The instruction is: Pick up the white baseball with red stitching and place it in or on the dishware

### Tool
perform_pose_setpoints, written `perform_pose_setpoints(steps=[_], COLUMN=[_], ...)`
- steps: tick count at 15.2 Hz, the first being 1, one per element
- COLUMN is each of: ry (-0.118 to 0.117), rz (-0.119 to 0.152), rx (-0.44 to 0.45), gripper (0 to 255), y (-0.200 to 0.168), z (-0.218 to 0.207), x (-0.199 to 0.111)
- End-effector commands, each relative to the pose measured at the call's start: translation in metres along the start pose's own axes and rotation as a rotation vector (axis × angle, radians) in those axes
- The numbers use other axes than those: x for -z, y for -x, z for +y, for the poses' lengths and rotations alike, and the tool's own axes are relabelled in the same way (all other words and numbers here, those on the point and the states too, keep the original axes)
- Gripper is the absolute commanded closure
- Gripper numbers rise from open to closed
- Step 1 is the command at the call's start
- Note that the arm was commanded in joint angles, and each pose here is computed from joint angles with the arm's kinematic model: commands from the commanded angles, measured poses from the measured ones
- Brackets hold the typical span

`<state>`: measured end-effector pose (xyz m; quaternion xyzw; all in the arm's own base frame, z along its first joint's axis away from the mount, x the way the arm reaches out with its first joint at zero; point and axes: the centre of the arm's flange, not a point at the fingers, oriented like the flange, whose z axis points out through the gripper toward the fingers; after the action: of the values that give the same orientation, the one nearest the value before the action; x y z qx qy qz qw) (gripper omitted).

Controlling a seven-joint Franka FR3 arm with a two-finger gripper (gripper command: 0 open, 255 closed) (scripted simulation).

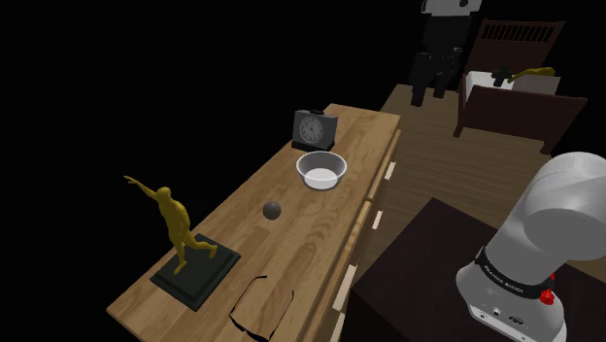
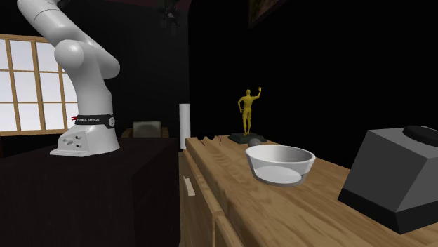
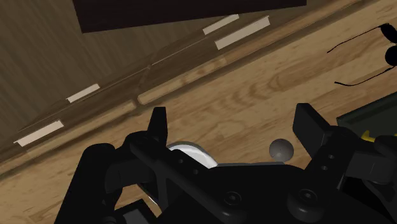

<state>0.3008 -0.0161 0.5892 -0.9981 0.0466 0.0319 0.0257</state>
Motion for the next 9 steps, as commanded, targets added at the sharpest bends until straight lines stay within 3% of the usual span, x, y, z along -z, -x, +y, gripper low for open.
perform_pose_setpoints(steps=[1,9], ry=[0.0,0.025], rz=[0.0,-0.028], rx=[0.0,-0.014], gripper=[0,0], y=[0.0,-0.074], z=[0.0,-0.051], x=[0.0,-0.064])
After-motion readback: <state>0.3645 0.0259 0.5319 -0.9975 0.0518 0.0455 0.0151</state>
